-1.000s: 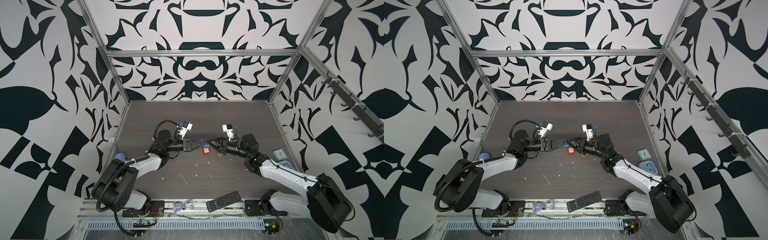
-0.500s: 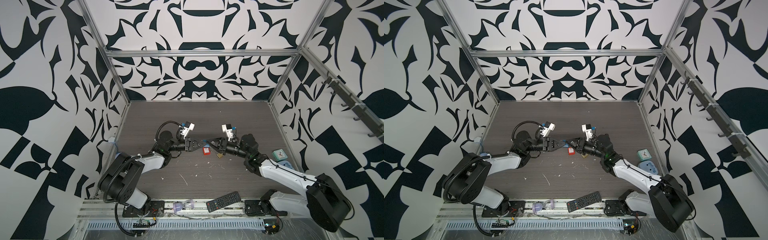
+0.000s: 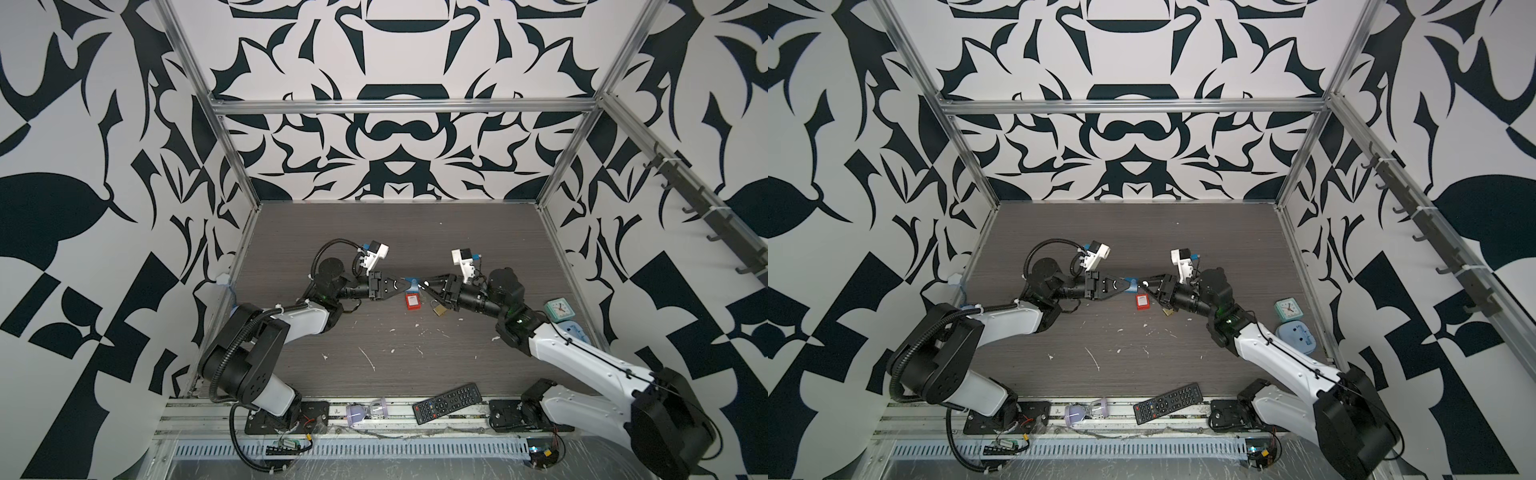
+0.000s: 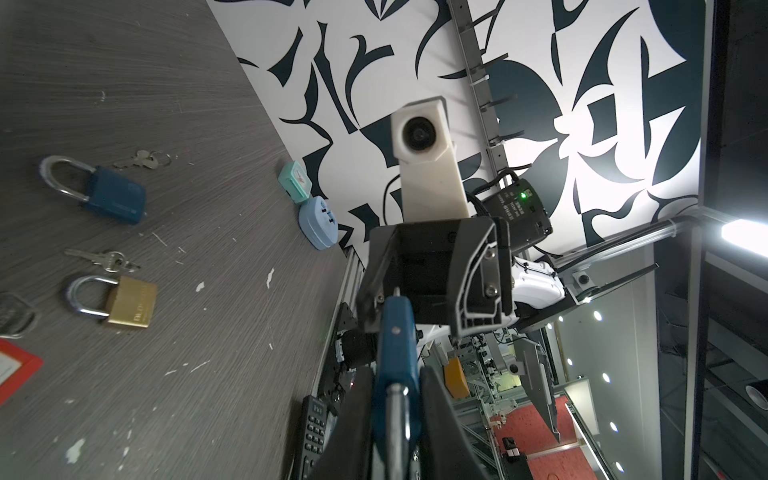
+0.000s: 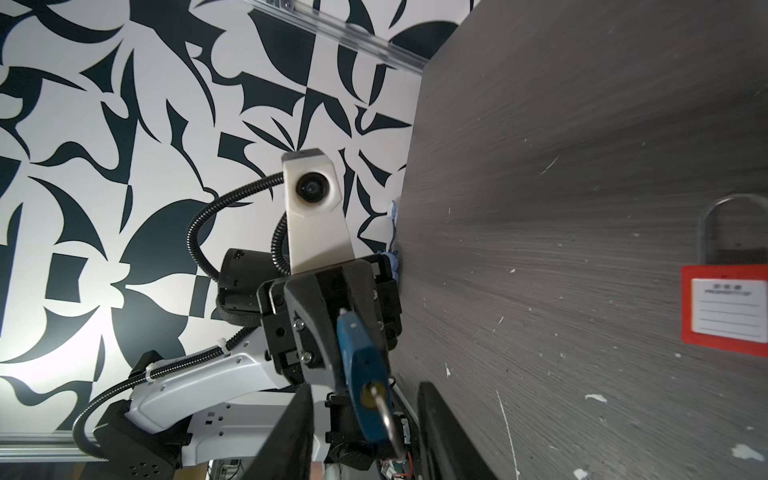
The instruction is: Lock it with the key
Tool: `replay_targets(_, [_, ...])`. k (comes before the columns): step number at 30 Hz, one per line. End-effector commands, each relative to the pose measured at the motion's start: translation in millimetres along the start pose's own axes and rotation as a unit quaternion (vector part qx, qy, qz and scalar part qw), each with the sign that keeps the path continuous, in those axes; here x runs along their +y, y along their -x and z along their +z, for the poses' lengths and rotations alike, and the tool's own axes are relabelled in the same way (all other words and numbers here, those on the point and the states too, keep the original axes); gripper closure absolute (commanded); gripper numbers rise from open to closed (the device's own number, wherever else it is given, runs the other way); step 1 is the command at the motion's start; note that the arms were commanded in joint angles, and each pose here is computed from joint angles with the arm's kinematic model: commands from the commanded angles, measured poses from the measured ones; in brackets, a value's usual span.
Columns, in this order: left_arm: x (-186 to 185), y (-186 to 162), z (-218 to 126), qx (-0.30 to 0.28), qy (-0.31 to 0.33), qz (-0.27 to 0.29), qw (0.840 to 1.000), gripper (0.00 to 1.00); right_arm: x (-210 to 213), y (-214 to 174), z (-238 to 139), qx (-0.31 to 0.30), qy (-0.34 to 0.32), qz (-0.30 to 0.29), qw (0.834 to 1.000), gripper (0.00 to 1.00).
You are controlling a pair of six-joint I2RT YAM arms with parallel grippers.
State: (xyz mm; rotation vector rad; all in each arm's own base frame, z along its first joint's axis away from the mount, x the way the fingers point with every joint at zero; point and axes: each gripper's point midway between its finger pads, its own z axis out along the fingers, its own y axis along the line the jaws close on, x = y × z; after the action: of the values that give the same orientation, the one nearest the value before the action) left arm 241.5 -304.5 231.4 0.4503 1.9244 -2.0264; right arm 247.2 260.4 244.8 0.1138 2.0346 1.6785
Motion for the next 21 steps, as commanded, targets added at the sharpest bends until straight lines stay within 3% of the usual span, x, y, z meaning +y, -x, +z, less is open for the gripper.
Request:
replay_targets(1, [-9.6, 4.1, -1.8, 0.003, -0.014, 0.036, 0.999, 1.0, 5.4, 3.5, -16.4, -0.017, -0.018, -0.034, 0.999, 0.52])
replay_targets(21, [-7.7, -4.6, -2.6, -0.006, -0.018, 0.027, 0.999, 1.0, 26.5, 7.3, 2.3, 0.011, 0.048, -0.046, 0.998, 0.71])
